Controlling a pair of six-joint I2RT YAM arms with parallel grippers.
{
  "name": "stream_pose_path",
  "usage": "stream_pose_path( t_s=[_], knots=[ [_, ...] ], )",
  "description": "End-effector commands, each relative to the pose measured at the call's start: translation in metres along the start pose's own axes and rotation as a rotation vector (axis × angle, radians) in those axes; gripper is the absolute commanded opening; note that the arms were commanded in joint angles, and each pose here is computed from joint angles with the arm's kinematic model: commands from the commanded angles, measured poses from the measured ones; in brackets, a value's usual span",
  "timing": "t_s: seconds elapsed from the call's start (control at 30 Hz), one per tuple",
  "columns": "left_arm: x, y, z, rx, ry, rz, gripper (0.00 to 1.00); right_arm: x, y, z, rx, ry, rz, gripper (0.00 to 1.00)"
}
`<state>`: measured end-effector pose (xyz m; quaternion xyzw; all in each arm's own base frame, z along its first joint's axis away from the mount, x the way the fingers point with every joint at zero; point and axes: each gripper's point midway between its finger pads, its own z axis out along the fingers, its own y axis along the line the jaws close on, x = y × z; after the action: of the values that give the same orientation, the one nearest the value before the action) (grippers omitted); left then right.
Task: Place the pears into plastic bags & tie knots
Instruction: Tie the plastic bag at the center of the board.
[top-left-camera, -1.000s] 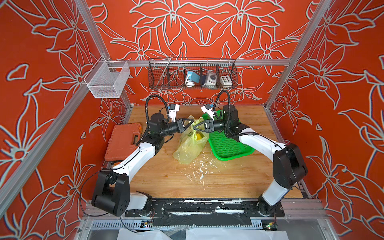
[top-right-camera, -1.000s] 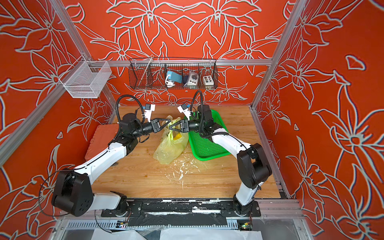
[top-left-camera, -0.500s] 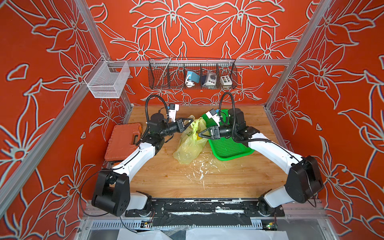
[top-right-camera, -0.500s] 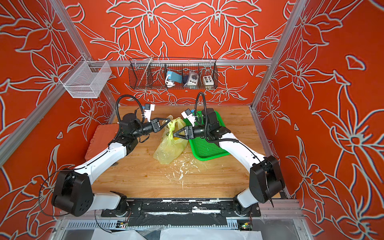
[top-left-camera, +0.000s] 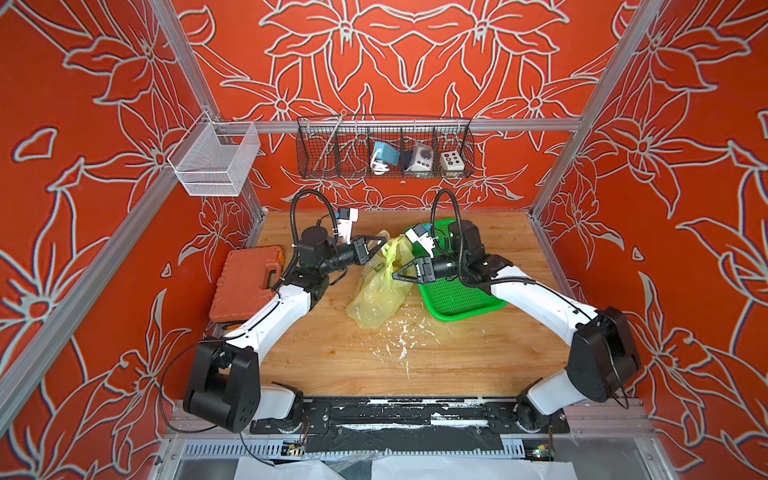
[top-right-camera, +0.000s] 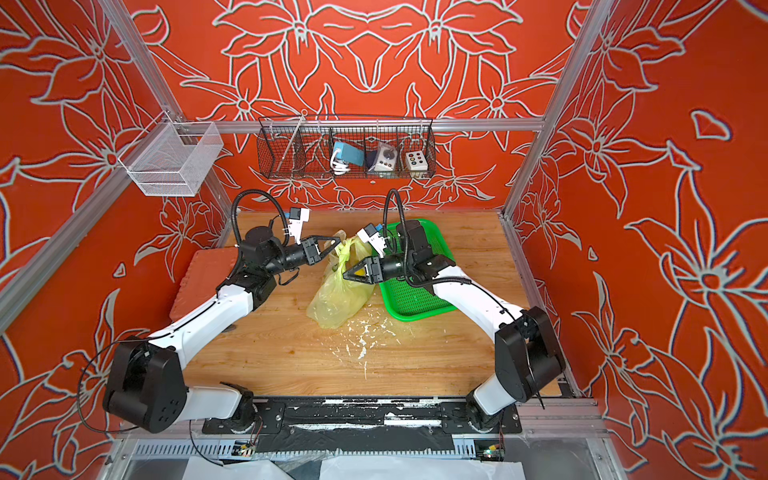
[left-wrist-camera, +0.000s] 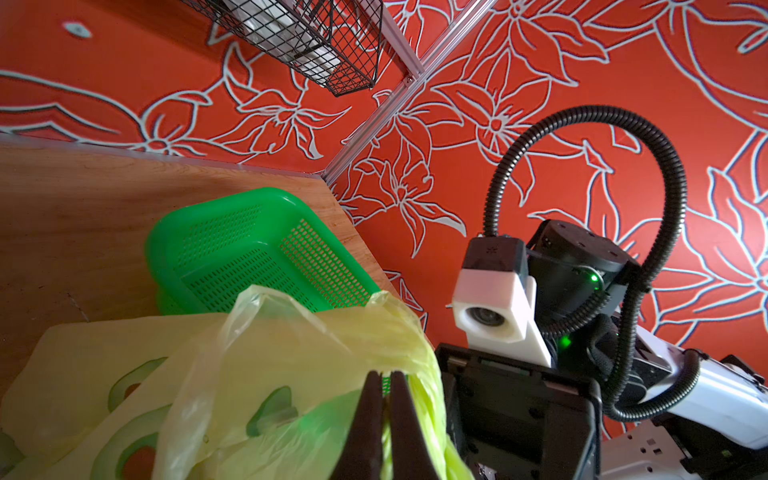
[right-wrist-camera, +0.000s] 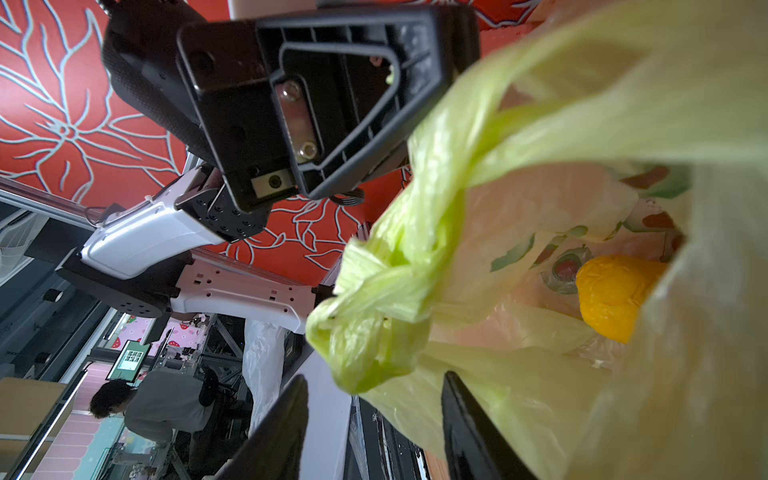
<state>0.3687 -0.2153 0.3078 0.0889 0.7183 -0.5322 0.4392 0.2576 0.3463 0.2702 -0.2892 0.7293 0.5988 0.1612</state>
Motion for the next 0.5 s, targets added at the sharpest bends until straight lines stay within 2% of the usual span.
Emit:
stream_pose_path(
  t_s=[0.0, 0.13, 0.23, 0.43, 0.47],
  knots=[
    [-0.0002, -0.0034, 0.0004, 0.017, -0.006, 0.027, 0.0, -0.0141, 0.0081, 0.0061, -0.014, -0.016, -0.05, 0.52],
    [0.0006, -0.0042, 0.0, 0.02, -0.004, 0.031, 0.0, -0.0167, 0.0059, 0.0099, -0.01, -0.016, -0.049, 0.51],
    [0.0012, -0.0041, -0.0002, 0.02, -0.002, 0.032, 0.0, -0.0182, 0.0027, 0.0107, 0.002, -0.021, -0.048, 0.46],
    [0.0013, -0.0038, -0.0006, 0.019, -0.005, 0.031, 0.0, -0.0178, 0.0009, 0.0085, 0.012, -0.026, -0.042, 0.02],
    [0.0013, -0.0032, -0.0006, 0.016, -0.006, 0.029, 0.0, -0.0166, 0.0018, 0.0075, 0.015, -0.024, -0.043, 0.0]
  ],
)
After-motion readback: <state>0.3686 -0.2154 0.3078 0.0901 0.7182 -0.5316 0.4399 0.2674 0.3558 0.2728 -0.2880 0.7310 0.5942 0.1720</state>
